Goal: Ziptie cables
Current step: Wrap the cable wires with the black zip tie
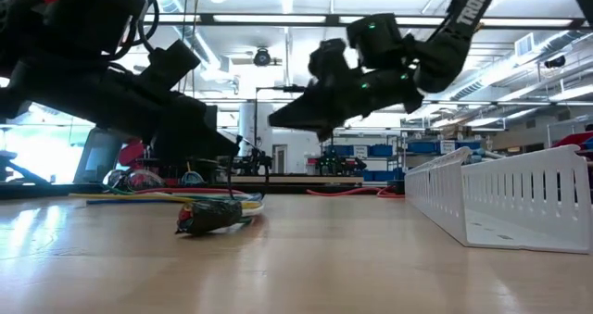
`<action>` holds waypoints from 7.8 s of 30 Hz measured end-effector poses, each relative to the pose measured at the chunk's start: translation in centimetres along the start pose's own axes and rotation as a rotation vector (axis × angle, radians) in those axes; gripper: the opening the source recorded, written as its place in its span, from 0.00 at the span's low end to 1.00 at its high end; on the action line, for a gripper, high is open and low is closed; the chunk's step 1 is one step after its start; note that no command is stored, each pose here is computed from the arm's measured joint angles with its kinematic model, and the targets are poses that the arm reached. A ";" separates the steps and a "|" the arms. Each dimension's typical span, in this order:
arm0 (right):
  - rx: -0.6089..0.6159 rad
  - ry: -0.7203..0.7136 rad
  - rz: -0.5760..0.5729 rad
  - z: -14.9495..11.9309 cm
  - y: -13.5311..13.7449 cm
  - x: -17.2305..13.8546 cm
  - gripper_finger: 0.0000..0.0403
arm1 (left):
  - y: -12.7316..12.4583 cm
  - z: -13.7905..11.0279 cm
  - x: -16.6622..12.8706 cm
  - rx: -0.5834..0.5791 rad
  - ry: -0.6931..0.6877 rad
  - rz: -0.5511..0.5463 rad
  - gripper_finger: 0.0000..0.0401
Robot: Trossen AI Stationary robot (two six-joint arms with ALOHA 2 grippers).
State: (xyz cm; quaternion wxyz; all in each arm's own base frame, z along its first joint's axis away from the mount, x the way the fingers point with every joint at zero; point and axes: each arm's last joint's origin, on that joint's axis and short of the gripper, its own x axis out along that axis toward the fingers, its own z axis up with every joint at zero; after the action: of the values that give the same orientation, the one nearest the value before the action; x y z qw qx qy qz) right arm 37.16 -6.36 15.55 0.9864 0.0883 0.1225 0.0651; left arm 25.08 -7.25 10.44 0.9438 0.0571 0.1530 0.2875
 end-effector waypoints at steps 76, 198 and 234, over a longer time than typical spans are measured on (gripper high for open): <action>0.158 0.188 0.228 1.9 -1.0 4.2 0.19 | -0.1 0.8 0.2 0.041 -0.046 -0.038 0.00; 0.114 0.219 0.287 1.5 -1.6 3.9 0.00 | 2.9 1.7 1.2 -0.487 -0.157 -0.164 0.22; 0.105 0.233 0.294 1.3 -1.0 4.0 0.00 | 3.5 1.8 1.8 -0.498 -0.157 -0.147 0.18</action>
State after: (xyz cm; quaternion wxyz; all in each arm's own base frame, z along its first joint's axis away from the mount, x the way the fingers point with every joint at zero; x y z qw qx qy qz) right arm 41.43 -6.97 15.72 0.9394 0.1486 0.2250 0.2116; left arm 25.24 -3.37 12.33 0.9561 -0.1657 0.0078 0.2416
